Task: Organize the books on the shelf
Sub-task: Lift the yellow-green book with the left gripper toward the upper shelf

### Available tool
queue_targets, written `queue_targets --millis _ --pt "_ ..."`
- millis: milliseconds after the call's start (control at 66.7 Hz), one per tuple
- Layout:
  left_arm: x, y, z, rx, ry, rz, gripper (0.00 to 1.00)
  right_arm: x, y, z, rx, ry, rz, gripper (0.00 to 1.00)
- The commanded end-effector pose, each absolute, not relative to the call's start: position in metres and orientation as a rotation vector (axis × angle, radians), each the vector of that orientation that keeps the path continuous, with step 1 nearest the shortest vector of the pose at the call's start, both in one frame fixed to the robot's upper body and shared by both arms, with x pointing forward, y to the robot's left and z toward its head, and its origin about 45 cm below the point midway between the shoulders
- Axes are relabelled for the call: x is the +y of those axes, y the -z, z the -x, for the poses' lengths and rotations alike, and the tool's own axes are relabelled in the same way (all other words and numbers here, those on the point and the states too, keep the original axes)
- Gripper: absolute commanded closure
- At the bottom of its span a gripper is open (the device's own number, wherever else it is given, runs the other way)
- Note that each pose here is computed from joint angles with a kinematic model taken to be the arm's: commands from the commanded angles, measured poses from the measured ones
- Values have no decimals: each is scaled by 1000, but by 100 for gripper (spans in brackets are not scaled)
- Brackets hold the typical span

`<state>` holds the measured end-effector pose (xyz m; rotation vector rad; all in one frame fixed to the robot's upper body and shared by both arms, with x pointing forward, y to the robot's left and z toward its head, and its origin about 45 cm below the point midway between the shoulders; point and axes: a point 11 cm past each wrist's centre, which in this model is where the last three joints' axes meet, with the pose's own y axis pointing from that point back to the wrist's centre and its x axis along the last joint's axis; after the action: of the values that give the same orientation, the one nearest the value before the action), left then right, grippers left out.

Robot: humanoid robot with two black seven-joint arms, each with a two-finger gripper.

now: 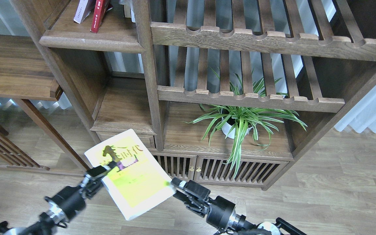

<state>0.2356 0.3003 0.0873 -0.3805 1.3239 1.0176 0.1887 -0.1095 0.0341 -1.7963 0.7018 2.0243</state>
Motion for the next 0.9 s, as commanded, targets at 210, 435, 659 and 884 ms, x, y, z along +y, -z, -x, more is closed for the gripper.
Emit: queue_targets --millis 210,435,659,884 --pt "426 -215 -280 914 -1181 300 100 -131 -36 -207 762 -1972 1806 1" --pt "459 -329 -324 638 -1196 337 100 -129 -40 -214 754 -1953 1811 1" --pt "460 -448 -345 392 -1142 420 100 -127 -40 -214 748 -1955 1809 1" --pt "436 -507 -355 302 -1031 333 100 -126 -42 -213 742 -1952 1810 1"
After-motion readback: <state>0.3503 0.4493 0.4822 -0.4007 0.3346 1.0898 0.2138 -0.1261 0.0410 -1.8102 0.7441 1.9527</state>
